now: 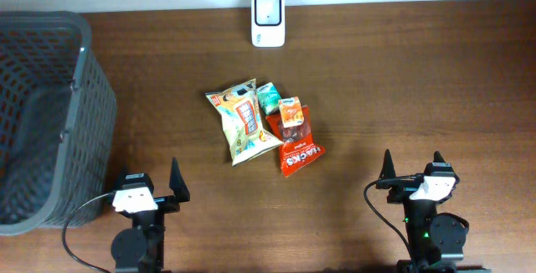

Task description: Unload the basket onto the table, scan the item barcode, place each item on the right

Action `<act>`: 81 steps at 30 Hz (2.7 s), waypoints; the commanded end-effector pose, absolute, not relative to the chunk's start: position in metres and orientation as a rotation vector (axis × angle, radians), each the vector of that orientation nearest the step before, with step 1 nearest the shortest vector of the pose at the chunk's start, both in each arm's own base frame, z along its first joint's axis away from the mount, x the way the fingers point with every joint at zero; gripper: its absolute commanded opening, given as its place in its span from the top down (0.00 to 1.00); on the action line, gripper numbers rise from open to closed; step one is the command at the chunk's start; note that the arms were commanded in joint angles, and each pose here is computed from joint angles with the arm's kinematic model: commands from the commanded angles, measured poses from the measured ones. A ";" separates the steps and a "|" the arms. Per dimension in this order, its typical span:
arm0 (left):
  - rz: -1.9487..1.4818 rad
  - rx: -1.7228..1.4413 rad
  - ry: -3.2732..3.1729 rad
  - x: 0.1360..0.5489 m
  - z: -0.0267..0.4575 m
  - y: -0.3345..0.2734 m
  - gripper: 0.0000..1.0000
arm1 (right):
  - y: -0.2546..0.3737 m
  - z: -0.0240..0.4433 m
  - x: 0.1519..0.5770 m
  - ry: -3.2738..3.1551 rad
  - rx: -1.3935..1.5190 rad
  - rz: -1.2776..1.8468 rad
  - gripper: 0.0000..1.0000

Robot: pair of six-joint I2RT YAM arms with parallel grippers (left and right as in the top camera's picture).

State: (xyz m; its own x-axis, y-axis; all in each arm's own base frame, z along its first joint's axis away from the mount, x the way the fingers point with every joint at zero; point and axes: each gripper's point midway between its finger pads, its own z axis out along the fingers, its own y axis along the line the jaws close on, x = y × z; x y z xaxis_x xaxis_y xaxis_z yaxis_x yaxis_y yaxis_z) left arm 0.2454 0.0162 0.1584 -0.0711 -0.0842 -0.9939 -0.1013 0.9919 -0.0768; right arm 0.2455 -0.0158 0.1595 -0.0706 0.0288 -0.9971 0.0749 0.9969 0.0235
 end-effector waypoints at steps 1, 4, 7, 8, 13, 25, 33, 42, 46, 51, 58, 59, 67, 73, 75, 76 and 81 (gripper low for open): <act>0.015 -0.156 1.652 0.246 0.154 0.019 0.01 | -0.018 0.156 0.245 1.644 0.093 -0.043 0.02; 0.015 -0.156 1.649 0.246 0.155 0.019 0.01 | -0.018 0.156 0.245 1.644 0.093 -0.043 0.01; 0.013 -0.155 1.649 0.246 0.155 0.018 0.01 | -0.018 0.156 0.245 1.644 0.093 -0.043 0.02; 0.009 -0.150 1.649 0.246 0.155 0.017 0.01 | -0.018 0.156 0.245 1.644 0.093 -0.043 0.01; -0.021 -0.117 1.652 0.246 0.155 0.007 0.01 | -0.018 0.156 0.245 1.644 0.093 -0.043 0.02; -0.027 -0.111 1.652 0.246 0.155 0.005 0.01 | -0.018 0.157 0.245 1.643 0.093 -0.043 0.01; -0.027 -0.111 1.652 0.246 0.155 0.005 0.01 | 0.057 0.185 0.235 1.559 0.020 0.591 0.01; -0.027 -0.111 1.652 0.246 0.155 0.005 0.01 | 0.065 0.308 0.197 1.097 -0.145 0.596 0.01; -0.027 -0.111 1.652 0.246 0.155 0.005 0.01 | 0.063 0.344 0.199 1.161 -0.199 0.455 0.02; -0.027 -0.111 1.652 0.246 0.155 0.005 0.01 | 0.071 0.343 0.242 1.616 -0.285 0.423 0.01; -0.027 -0.111 1.652 0.246 0.155 0.005 0.01 | 0.116 0.343 0.286 2.039 -0.342 0.940 0.02; -0.027 -0.111 1.652 0.246 0.155 0.005 0.01 | 0.124 0.345 0.289 2.053 -0.354 1.046 0.02; -0.026 -0.111 1.653 0.246 0.155 0.005 0.01 | 0.138 0.251 0.347 2.355 -0.224 1.178 0.03; -0.026 -0.111 1.653 0.246 0.155 0.005 0.01 | 0.139 0.166 0.364 2.660 -0.113 0.731 0.19; -0.026 -0.111 1.653 0.246 0.155 0.005 0.01 | 0.150 0.153 0.377 2.662 -0.097 0.676 0.27; -0.027 -0.111 1.652 0.246 0.155 0.005 0.01 | 0.153 0.146 0.383 2.663 -0.079 0.638 0.28; -0.027 -0.111 1.652 0.246 0.155 0.005 0.01 | 0.177 0.107 0.411 2.645 -0.134 0.592 0.29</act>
